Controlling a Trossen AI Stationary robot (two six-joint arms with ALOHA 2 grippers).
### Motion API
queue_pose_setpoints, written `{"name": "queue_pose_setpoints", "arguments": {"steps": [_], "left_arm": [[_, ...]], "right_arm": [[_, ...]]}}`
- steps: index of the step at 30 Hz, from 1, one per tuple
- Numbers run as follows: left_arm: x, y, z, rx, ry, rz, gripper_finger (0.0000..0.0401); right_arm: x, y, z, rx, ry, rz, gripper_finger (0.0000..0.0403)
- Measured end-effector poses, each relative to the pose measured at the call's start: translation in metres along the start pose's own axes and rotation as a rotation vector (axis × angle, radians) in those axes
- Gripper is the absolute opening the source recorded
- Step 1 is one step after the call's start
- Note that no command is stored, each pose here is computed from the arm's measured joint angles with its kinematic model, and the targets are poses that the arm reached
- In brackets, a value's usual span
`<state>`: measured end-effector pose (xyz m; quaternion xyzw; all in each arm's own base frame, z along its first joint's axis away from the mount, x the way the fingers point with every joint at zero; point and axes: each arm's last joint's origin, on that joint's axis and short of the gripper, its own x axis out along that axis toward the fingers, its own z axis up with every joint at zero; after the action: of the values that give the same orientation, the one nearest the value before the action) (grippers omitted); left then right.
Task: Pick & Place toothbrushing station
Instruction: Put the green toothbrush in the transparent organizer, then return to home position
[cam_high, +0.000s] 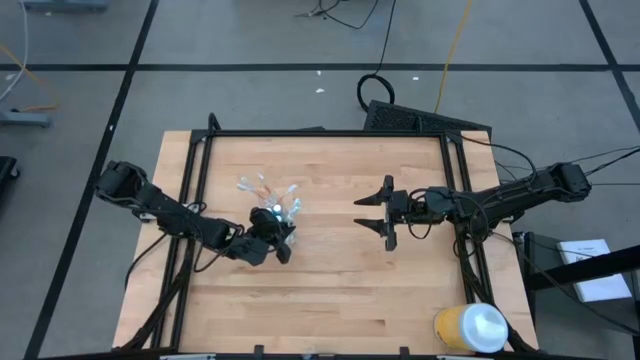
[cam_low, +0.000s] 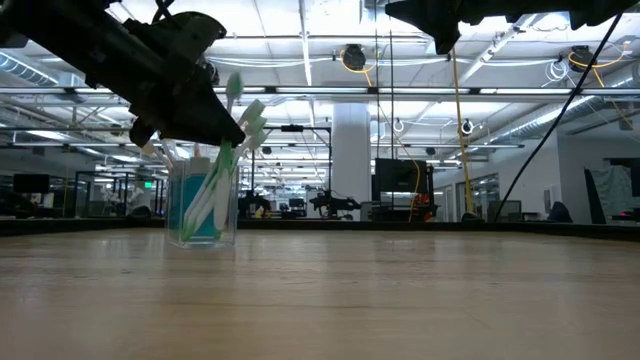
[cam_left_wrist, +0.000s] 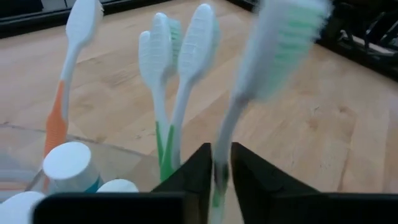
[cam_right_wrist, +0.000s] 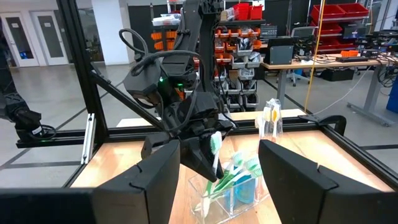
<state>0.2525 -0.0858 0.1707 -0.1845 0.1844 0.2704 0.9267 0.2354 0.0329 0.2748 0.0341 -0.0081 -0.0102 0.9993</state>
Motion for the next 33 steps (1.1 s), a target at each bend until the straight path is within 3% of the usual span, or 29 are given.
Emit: {"name": "queue_pose_setpoints", "arguments": {"steps": [9,18,28,33], "left_arm": [[0.001,-0.001,0.002,-0.011,-0.011,-0.01,0.0181],[-0.014,-0.006,0.026,0.053,-0.065,-0.127,0.0226],[-0.078,0.008,0.085,0.137,-0.169,-0.516,0.0228],[-0.123,0.036,0.103,0.373,-0.25,-0.694,0.0228]], "right_arm": [[0.0,0.0,0.0,-0.001,0.002,0.0,0.021],[0.0,0.0,0.0,-0.002,0.005,-0.001,0.021],[-0.006,-0.001,0.006,0.032,-0.016,0.004,0.021],[-0.026,-0.004,0.016,0.027,0.004,0.002,0.021]]}}
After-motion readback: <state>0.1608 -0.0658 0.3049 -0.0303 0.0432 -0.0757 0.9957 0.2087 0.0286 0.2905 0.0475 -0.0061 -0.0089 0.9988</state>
